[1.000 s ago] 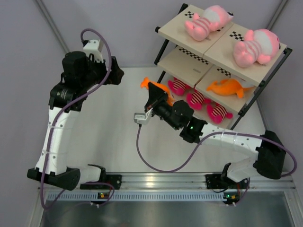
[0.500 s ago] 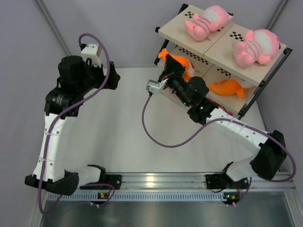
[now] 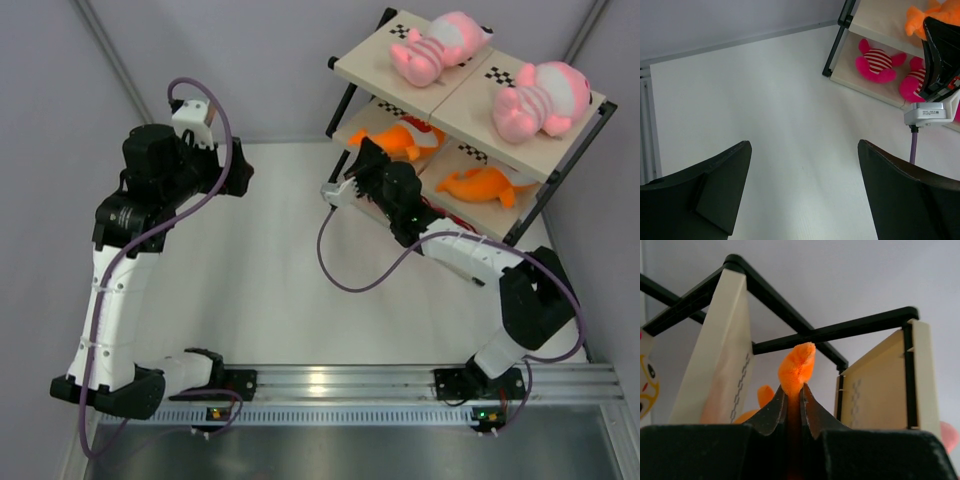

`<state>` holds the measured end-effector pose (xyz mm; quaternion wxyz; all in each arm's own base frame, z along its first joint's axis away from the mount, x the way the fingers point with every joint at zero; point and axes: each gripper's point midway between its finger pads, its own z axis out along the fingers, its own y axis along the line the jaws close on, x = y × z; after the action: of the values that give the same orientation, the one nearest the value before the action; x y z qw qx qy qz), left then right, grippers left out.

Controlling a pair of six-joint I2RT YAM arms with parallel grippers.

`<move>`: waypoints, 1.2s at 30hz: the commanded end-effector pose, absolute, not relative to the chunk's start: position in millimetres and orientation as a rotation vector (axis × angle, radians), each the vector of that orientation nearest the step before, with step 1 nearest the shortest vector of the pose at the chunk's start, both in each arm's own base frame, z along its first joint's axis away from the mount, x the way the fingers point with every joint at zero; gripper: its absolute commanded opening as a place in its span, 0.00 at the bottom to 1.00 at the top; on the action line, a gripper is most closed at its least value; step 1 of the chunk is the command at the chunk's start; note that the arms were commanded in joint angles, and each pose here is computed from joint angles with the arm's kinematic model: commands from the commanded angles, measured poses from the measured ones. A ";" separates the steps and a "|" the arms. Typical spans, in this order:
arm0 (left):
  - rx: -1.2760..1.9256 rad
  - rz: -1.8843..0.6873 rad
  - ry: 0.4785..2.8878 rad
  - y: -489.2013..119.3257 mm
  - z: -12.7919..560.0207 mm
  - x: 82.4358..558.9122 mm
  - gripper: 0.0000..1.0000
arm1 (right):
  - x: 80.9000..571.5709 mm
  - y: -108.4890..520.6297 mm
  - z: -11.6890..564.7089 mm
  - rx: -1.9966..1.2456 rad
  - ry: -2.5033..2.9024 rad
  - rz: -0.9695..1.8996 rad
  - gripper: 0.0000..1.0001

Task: Place and organize the stuffed toys onto the shelf

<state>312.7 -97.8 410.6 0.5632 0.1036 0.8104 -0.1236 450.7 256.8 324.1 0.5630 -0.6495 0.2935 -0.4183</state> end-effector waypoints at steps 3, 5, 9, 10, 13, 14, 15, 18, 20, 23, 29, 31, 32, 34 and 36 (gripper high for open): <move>0.256 -0.319 1.906 -102.7 410.0 314.6 0.93 | 464.1 234.2 309.8 -1.536 0.795 -0.826 0.00; 0.255 -0.329 1.916 -104.8 407.1 317.4 0.93 | 466.4 236.9 306.2 -1.542 0.809 -0.728 0.00; 0.257 -0.332 1.935 -106.9 401.6 323.1 0.92 | 480.4 222.3 304.4 -1.520 0.822 -0.729 0.06; 0.253 -0.332 1.937 -106.9 401.2 324.0 0.92 | 481.4 222.2 305.5 -1.511 0.815 -0.729 0.13; 0.252 -0.328 1.945 -107.2 399.5 327.6 0.92 | 484.6 219.3 301.6 -1.508 0.814 -0.732 0.20; 0.254 -0.327 1.940 -107.2 401.1 327.7 0.92 | 484.6 220.2 302.0 -1.505 0.810 -0.733 0.21; 0.256 -0.324 1.938 -106.8 401.7 327.8 0.92 | 483.9 219.6 304.8 -1.500 0.807 -0.738 0.23; 0.259 -0.319 1.935 -106.3 402.3 327.9 0.92 | 476.8 220.5 313.2 -1.483 0.779 -0.740 0.36; 0.259 -0.315 1.932 -105.3 403.2 327.3 0.92 | 471.3 221.0 317.0 -1.470 0.778 -0.731 0.43; 0.254 -0.297 1.932 -102.5 402.7 327.2 0.92 | 459.1 222.2 325.3 -1.471 0.772 -0.733 0.54; 0.264 -0.290 1.927 -101.6 403.2 325.3 0.92 | 431.4 233.4 333.3 -1.496 0.768 -0.650 0.78; 0.267 -0.292 1.922 -101.6 404.6 323.5 0.93 | 422.5 237.1 332.6 -1.507 0.764 -0.629 0.83; 0.268 -0.291 1.920 -101.3 405.2 322.5 0.93 | 418.5 236.7 335.9 -1.500 0.762 -0.623 0.85; 0.272 -0.288 1.913 -100.7 407.2 320.8 0.93 | 411.3 241.8 335.4 -1.504 0.765 -0.595 0.99; 0.276 -0.284 1.915 -100.0 405.9 320.1 0.94 | 401.7 246.2 333.6 -1.516 0.776 -0.568 0.99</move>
<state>327.9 -105.0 389.5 0.5342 0.1132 0.8282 -0.1261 424.1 234.3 331.6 0.6147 -0.6533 0.3379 -0.2849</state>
